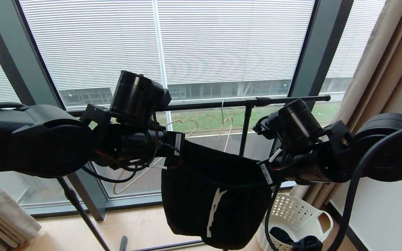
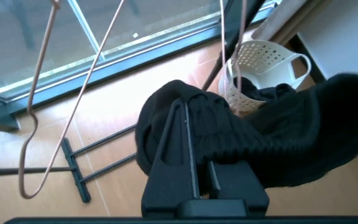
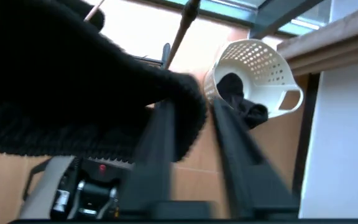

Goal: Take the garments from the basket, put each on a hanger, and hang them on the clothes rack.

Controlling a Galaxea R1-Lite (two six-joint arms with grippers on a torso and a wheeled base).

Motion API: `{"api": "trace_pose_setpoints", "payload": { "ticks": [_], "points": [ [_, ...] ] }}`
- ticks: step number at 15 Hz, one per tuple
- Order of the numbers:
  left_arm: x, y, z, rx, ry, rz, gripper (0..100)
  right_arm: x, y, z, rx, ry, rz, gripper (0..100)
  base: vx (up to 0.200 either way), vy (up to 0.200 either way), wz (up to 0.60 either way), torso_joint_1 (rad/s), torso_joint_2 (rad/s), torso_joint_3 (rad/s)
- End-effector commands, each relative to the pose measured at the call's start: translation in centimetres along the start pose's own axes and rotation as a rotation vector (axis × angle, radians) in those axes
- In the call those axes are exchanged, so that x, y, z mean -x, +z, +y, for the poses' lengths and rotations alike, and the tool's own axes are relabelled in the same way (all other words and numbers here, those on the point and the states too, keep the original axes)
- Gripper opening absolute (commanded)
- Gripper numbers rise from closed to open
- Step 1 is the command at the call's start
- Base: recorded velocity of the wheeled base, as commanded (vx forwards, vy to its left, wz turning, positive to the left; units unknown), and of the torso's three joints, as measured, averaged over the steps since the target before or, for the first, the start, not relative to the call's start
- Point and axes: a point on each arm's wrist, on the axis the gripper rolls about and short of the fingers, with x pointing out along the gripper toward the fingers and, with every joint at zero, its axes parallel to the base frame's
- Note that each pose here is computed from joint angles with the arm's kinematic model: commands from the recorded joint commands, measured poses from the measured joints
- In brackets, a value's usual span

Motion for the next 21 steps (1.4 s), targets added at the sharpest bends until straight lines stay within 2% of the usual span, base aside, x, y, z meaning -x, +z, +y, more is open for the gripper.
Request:
{"api": "trace_pose_setpoints", "payload": {
  "ticks": [1,4,5,6,7,9,10,12,13,15,21],
  "points": [
    [0.1,0.4,-0.4,-0.002,-0.012,-0.015,0,0.0,-1.1,-0.1,0.033,0.003,0.006,100,0.000,0.000,0.00,0.000,0.00,0.000],
    [0.7,1.1,-0.7,0.001,-0.024,-0.042,0,0.7,-2.5,-0.6,0.121,0.039,-0.036,100,0.000,0.000,0.00,0.000,0.00,0.000],
    [1.0,1.1,-1.0,-0.005,-0.032,-0.048,0,0.9,-3.1,-0.7,0.143,0.097,-0.063,100,0.000,0.000,0.00,0.000,0.00,0.000],
    [1.2,1.1,-1.1,-0.006,-0.038,-0.050,0,1.3,-3.3,-0.8,0.152,0.159,-0.102,100,0.000,0.000,0.00,0.000,0.00,0.000],
    [1.7,1.1,-1.1,-0.008,-0.036,-0.054,0,2.3,-3.5,-1.0,0.135,0.296,-0.209,100,0.000,0.000,0.00,0.000,0.00,0.000],
    [2.0,0.9,-1.1,-0.009,-0.035,-0.044,0,3.7,-3.7,-1.1,0.126,0.502,-0.339,100,0.000,0.000,0.00,0.000,0.00,0.000],
    [2.0,0.8,-1.1,-0.014,-0.034,-0.036,0,3.7,-3.7,-1.1,0.103,0.540,-0.359,100,0.000,0.000,0.00,0.000,0.00,0.000],
    [2.1,0.6,-1.5,-0.020,-0.046,-0.034,0,3.5,-3.4,-0.2,0.017,0.580,-0.361,100,0.000,0.000,0.00,0.000,0.00,0.000],
    [2.2,0.6,-1.9,-0.027,-0.057,-0.036,0,3.2,-3.3,0.3,0.002,0.595,-0.375,100,0.000,0.000,0.00,0.000,0.00,0.000],
    [2.4,0.6,-2.3,-0.043,-0.068,-0.040,0,2.3,-3.2,0.8,0.002,0.594,-0.378,100,0.000,0.000,0.00,0.000,0.00,0.000],
    [3.5,0.3,-4.3,-0.091,-0.101,-0.056,0,-0.9,-3.9,2.1,0.016,0.577,-0.300,100,0.000,0.000,0.00,0.000,0.00,0.000]
  ]
}}
